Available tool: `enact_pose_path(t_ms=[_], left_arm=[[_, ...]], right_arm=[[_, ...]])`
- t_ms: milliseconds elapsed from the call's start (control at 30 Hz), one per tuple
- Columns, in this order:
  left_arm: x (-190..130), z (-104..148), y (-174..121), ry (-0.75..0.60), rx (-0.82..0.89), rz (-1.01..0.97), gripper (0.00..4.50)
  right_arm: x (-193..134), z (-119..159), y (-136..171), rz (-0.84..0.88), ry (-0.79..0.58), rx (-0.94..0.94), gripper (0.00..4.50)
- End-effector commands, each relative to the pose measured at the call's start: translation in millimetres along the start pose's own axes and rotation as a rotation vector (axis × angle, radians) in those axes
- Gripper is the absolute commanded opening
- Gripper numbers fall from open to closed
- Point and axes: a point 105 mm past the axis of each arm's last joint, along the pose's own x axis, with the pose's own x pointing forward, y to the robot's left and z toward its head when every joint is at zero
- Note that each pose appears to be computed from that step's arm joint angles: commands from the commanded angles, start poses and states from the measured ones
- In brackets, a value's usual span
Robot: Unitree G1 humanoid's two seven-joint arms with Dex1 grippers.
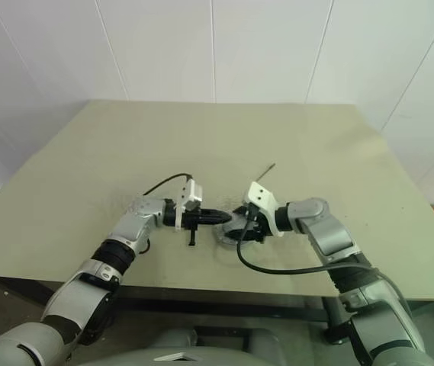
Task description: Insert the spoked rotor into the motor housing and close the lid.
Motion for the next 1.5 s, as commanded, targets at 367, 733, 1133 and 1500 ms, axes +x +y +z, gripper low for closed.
enact_pose_path(t_ms=[367,733,1133,1500], left_arm=[[10.1,6.8,-1.9,0.017,0.046,-0.052,0.00],[9.2,0.3,-5.5,0.043,0.016,-0.063,0.00],[8.5,-4.0,-10.1,0.050,-0.002,-0.071,0.00],[17.5,9.8,-11.2,-0.026,-0.042,-0.077,0.00]], right_arm=[[6.9,-89.9,26.0,0.041,0.265,0.128,3.17],[3.6,-75.6,23.0,0.026,0.184,0.190,4.18],[-21.6,-29.9,31.4,0.139,0.034,0.286,4.48],[-25.2,-47.5,31.1,0.113,0.126,0.254,4.48]])
